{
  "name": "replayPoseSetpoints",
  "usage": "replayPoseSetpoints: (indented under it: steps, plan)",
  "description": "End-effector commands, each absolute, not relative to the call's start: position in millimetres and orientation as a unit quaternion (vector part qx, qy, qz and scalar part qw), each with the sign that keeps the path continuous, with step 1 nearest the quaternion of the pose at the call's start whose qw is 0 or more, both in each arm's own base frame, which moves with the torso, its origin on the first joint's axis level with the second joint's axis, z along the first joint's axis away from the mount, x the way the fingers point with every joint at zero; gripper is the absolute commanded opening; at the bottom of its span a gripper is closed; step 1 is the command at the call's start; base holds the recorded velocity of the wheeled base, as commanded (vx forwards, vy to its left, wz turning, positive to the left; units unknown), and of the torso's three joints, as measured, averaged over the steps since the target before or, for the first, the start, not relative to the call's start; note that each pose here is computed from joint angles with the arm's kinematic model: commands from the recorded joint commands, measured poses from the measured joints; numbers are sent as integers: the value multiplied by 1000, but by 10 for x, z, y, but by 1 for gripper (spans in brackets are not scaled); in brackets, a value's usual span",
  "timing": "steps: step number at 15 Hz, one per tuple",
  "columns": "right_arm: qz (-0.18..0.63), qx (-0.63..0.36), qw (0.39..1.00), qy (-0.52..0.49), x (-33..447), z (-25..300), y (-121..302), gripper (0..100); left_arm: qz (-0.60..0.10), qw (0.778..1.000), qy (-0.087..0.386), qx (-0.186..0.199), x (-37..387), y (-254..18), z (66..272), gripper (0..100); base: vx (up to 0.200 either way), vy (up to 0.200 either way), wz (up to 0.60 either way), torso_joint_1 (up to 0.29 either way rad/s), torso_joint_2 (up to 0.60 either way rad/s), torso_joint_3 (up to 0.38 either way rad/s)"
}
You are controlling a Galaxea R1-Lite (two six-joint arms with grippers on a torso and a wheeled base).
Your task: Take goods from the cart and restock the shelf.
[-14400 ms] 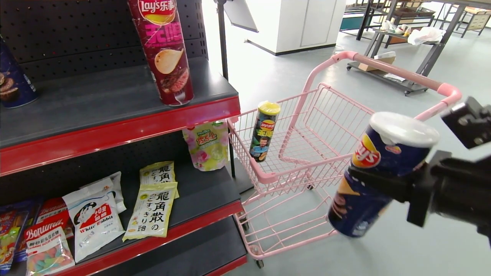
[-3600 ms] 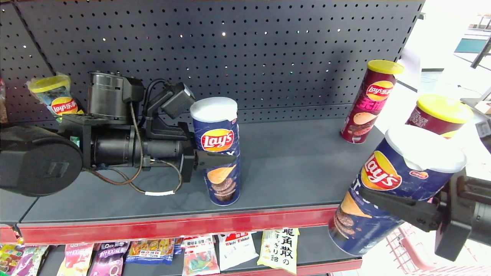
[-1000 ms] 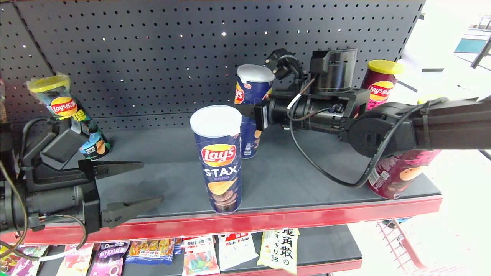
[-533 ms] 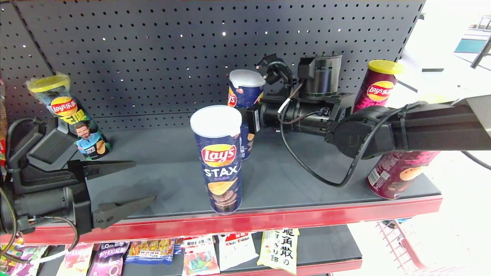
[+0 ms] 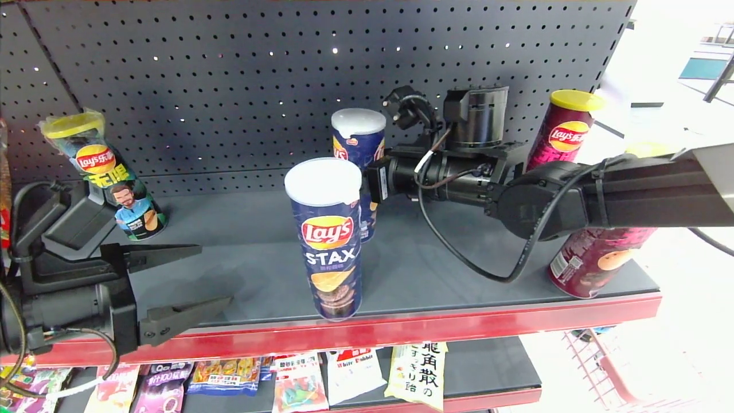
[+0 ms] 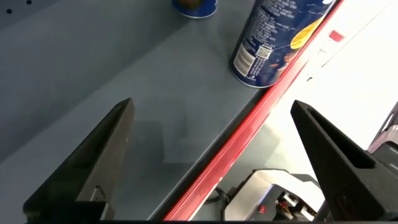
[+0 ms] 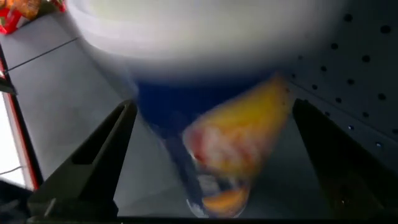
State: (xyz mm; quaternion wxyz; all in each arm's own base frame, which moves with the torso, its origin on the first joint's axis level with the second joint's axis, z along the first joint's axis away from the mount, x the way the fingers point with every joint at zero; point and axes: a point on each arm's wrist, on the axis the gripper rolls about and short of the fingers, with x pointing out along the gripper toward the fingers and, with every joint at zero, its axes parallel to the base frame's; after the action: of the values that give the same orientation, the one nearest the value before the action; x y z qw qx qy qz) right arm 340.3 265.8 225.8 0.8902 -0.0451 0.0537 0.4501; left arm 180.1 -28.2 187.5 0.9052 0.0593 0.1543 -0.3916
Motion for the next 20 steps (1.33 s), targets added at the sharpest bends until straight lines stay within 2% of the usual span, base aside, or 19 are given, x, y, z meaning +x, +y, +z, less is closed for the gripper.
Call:
replayPoseSetpoints:
  steps: [1,5,9,11,12,14,17,20]
  plan:
    - [449,-42,891,47,3282,2385,2567,100,-393,904,158,58,1819,-287,1860,100,0,0,0,0,0,0]
    - [440,-36,895,62,3011,2444,2343,100,-393,904,161,58,1816,-287,1842,100,0,0,0,0,0,0]
    - [391,-20,915,97,2660,2416,1892,100,-401,898,173,62,1863,-351,1792,100,0,0,0,0,0,0]
    - [380,-25,918,110,2484,2352,1764,100,-409,893,178,63,1888,-400,1766,100,0,0,0,0,0,0]
    - [378,-35,915,140,2150,2174,1574,100,-418,885,195,66,1932,-479,1699,100,0,0,0,0,0,0]
    - [388,-44,907,158,1756,2011,1361,100,-413,884,206,75,2015,-529,1635,100,0,0,0,0,0,0]
    - [388,-48,910,140,1362,1952,1064,100,-395,891,205,88,2178,-599,1545,100,0,0,0,0,0,0]
    - [343,-49,930,123,1151,1908,871,100,-413,882,202,99,2255,-789,1461,100,0,0,0,0,0,0]
